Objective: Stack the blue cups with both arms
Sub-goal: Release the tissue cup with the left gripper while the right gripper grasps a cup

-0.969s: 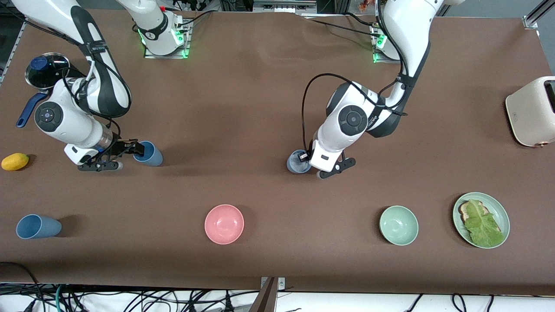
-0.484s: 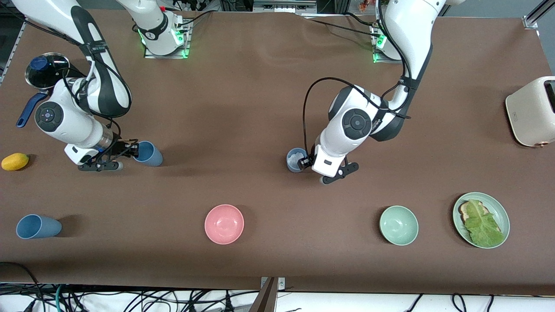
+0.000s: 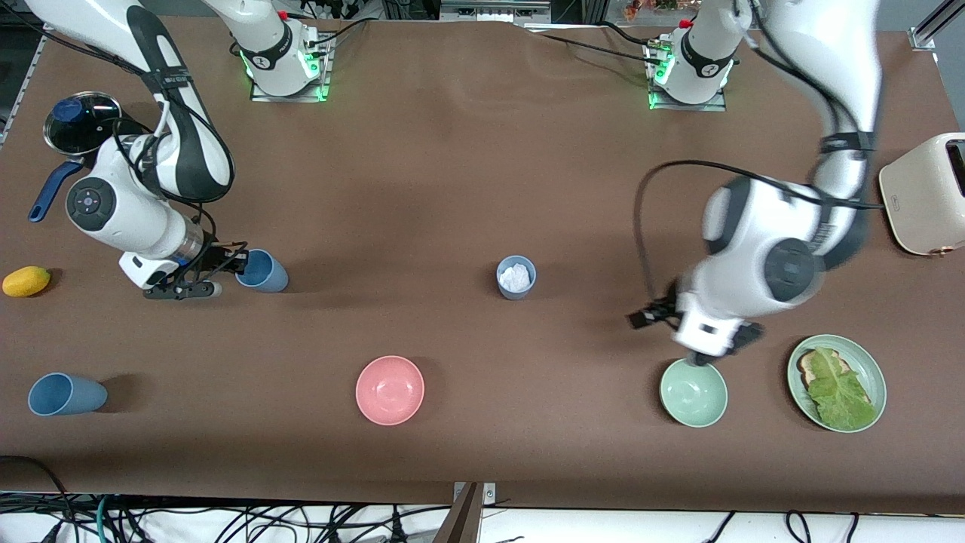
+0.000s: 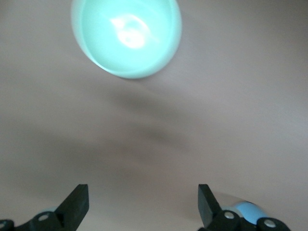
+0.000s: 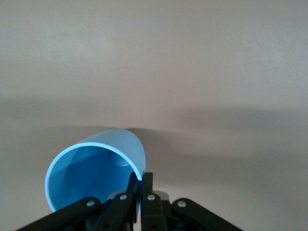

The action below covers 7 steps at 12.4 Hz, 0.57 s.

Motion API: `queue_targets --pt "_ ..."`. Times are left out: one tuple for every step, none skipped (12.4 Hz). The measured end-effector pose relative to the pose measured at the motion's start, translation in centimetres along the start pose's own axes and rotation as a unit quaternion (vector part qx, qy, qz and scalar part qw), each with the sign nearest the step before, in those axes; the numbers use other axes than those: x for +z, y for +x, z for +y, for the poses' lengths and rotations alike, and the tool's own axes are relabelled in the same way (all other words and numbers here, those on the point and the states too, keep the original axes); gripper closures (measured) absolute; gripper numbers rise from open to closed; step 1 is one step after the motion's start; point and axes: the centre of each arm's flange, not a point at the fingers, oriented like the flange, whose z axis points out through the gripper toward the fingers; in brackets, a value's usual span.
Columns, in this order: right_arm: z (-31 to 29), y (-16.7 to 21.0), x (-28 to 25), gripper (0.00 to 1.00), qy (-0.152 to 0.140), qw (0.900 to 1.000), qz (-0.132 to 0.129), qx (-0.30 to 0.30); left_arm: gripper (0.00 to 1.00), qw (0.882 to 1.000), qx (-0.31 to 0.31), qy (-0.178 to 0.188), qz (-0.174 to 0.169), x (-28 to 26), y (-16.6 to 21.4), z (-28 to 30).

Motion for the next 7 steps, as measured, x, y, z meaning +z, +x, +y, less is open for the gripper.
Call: queue_targets --pt "-0.7 0.7 -1.6 0.96 0.001 1.000 -0.002 0.003 0.00 1.000 0.013 0.012 0.005 -0.4 2.2 -3.5" --pt "-1.6 1.5 -3.3 0.96 0.002 1.000 -0.004 0.004 0.00 0.999 0.025 0.030 0.014 -0.8 3.9 -6.6" --pt "-2.7 2.2 -4.9 0.96 0.004 1.000 -0.006 0.005 0.00 0.998 0.032 0.041 0.019 -1.1 5.2 -9.0" --pt "-4.0 2.8 -6.6 0.96 0.011 1.000 -0.010 0.009 0.00 0.998 0.039 0.046 0.018 -1.4 6.0 -11.0" --pt "-5.5 3.5 -8.2 0.96 0.022 1.000 -0.015 0.015 0.00 0.997 0.052 0.047 0.012 -1.9 6.4 -12.4" --pt "-7.2 4.3 -9.6 0.96 0.031 0.999 -0.020 0.024 0.00 0.997 0.065 0.049 0.002 -2.8 6.5 -13.6" --pt "-9.2 5.0 -10.7 0.96 0.036 0.998 -0.024 0.035 0.00 0.996 0.075 0.050 -0.006 -3.8 6.3 -14.4"
